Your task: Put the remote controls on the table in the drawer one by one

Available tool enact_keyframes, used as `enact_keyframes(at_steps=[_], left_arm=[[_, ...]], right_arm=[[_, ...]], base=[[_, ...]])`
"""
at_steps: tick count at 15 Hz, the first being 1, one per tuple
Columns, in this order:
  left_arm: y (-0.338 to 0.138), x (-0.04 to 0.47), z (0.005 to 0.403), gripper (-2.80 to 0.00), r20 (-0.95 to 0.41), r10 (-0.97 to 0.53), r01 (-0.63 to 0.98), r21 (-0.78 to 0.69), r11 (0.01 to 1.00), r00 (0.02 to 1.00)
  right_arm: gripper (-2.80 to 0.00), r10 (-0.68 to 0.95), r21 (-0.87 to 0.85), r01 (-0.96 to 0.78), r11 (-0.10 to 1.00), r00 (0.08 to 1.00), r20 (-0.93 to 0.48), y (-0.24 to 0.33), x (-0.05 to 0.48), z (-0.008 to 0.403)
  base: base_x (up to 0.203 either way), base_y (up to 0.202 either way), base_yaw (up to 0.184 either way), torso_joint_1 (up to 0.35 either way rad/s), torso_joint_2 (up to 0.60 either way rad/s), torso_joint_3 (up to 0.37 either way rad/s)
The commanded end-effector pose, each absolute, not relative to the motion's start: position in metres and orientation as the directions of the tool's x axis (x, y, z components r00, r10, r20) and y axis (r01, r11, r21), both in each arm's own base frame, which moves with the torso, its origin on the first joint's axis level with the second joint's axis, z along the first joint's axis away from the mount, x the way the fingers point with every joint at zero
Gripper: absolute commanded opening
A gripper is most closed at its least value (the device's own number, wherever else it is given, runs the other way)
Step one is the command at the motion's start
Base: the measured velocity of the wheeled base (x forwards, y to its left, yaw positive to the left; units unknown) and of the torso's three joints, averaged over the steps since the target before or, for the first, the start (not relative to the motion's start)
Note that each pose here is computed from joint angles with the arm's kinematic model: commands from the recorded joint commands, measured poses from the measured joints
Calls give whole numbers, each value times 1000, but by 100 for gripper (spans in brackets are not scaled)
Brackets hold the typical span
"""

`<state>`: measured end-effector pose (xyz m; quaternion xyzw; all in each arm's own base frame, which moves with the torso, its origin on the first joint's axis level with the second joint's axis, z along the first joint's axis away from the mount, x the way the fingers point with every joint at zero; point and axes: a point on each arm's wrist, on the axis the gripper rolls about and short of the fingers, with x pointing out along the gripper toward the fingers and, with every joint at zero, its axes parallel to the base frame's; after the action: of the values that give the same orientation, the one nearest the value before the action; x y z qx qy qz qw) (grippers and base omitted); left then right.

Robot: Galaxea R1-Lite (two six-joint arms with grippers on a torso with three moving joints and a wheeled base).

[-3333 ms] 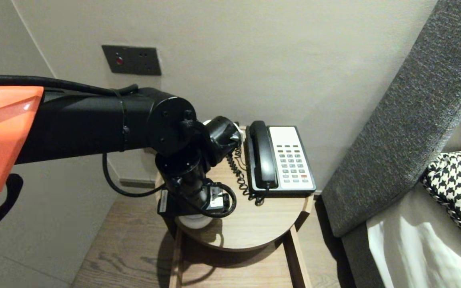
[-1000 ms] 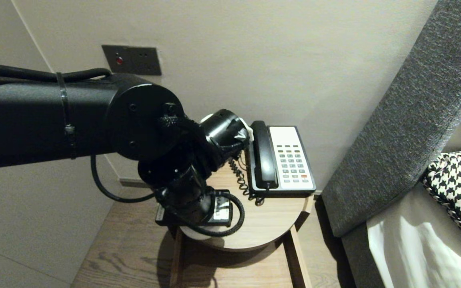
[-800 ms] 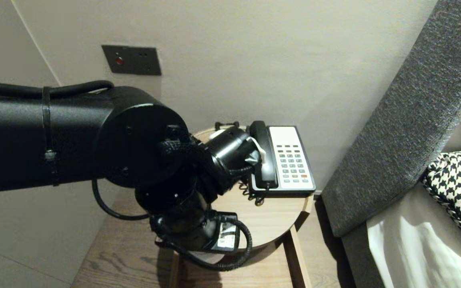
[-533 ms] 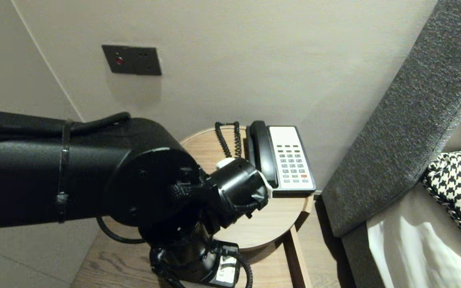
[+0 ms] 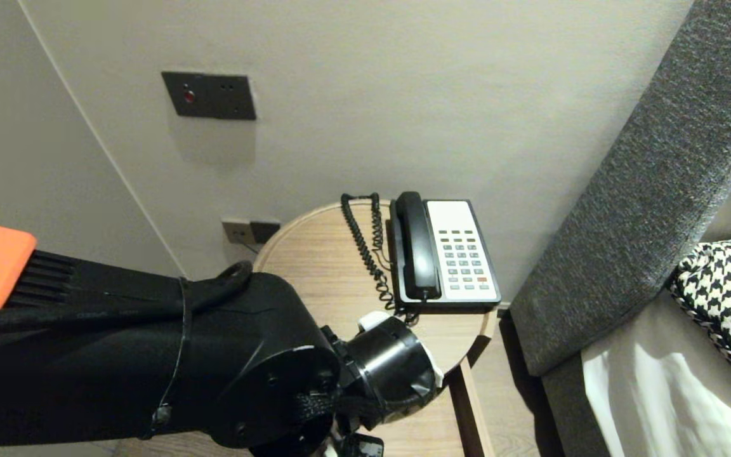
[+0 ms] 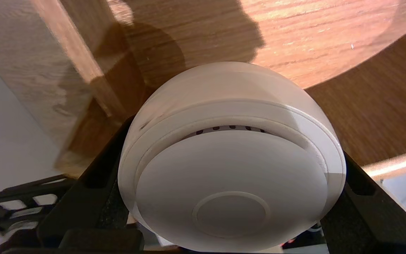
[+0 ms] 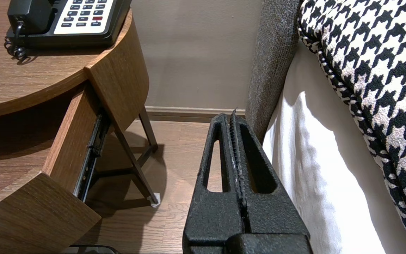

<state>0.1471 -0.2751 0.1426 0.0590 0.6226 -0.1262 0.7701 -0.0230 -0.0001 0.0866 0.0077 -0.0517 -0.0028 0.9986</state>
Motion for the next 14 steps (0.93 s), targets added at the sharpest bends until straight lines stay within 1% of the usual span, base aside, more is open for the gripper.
enact_keyframes(at_steps=[1, 6, 11, 14], left_arm=[[-277, 145, 131, -280, -978, -100, 264, -50, 963, 182], [-285, 147, 114, -280, -970, -139, 247, -87, 965, 201], [-280, 144, 92, -280, -969, -137, 245, -84, 966, 206], [-284, 147, 84, -280, -962, -163, 245, -107, 964, 221]], right_arm=[[-280, -6, 16, 5, 1000, 998, 63, 0, -20, 76], [-280, -6, 16, 5, 1000, 998, 63, 0, -20, 76], [-280, -8, 16, 7, 1000, 998, 63, 0, -20, 76], [-280, -6, 16, 5, 1000, 998, 63, 0, -20, 76]], base=[[0, 0, 0, 0, 0, 0], [0, 0, 0, 0, 0, 0], [0, 0, 0, 0, 0, 0], [0, 0, 0, 0, 0, 0]])
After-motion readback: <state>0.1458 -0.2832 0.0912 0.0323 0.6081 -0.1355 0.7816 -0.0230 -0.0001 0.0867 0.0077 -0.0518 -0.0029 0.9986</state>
